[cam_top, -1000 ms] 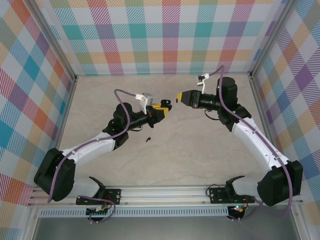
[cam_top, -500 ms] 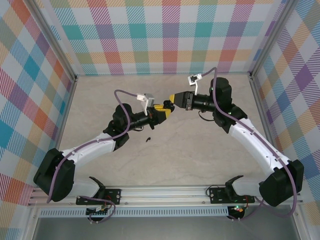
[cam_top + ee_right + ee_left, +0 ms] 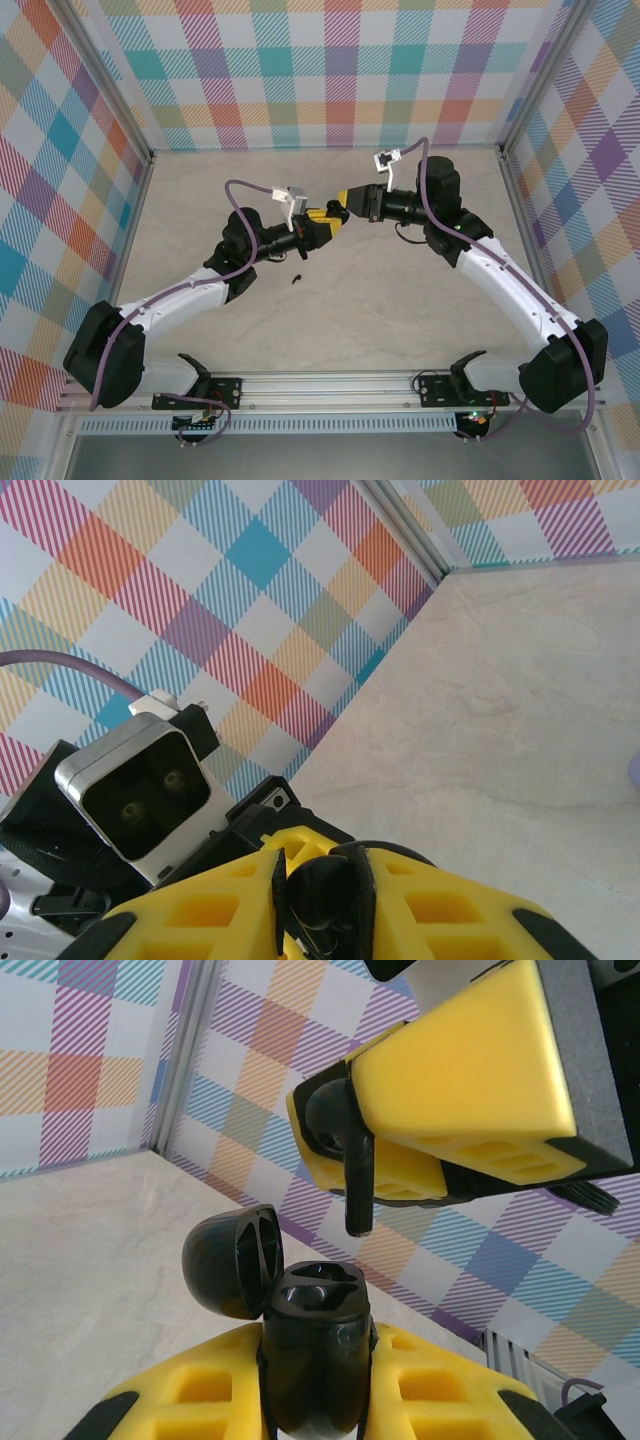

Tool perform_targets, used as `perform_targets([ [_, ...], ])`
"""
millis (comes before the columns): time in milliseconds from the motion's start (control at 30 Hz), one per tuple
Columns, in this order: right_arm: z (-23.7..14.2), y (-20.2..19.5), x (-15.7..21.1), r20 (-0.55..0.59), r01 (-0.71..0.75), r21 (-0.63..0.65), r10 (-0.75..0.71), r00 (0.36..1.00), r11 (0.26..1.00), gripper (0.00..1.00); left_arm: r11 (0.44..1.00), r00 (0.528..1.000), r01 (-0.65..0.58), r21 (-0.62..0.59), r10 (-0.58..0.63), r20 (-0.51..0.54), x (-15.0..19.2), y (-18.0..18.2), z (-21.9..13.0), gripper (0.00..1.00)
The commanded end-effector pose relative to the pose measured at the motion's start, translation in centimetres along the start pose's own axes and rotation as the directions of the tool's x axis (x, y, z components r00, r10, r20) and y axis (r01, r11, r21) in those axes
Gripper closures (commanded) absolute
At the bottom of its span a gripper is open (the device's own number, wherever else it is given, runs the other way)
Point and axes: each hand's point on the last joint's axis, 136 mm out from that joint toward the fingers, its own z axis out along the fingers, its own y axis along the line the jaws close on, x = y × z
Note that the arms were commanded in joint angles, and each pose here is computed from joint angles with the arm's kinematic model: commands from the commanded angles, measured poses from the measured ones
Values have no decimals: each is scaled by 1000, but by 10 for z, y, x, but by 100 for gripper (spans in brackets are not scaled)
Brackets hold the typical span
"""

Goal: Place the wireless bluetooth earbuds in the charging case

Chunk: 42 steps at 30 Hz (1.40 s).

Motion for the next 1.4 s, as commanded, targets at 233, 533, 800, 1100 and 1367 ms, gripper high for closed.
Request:
perform_targets([
  [233,2,13,-9,6,46,-25,-45,999,999,73,997,997,-60,57,57,55,-18,-21,-4,91],
  [533,6,9,-4,-8,36,-21,-36,999,999,73,996,996,-62,58,58,62,-20,-22,-5,91],
  [800,8,8,-1,-19,32,-19,-32,999,999,73,997,996,-61,39,58,69,-22,-19,-6,91],
  [1100,8,4,3,-32,27,-6,-27,999,1000,73,998,995,-62,29,60,79,-24,-18,-7,91],
  [1367,6,3,1,-26,33,12,-32,999,999,73,998,995,-66,18,65,77,-23,-16,-7,91],
])
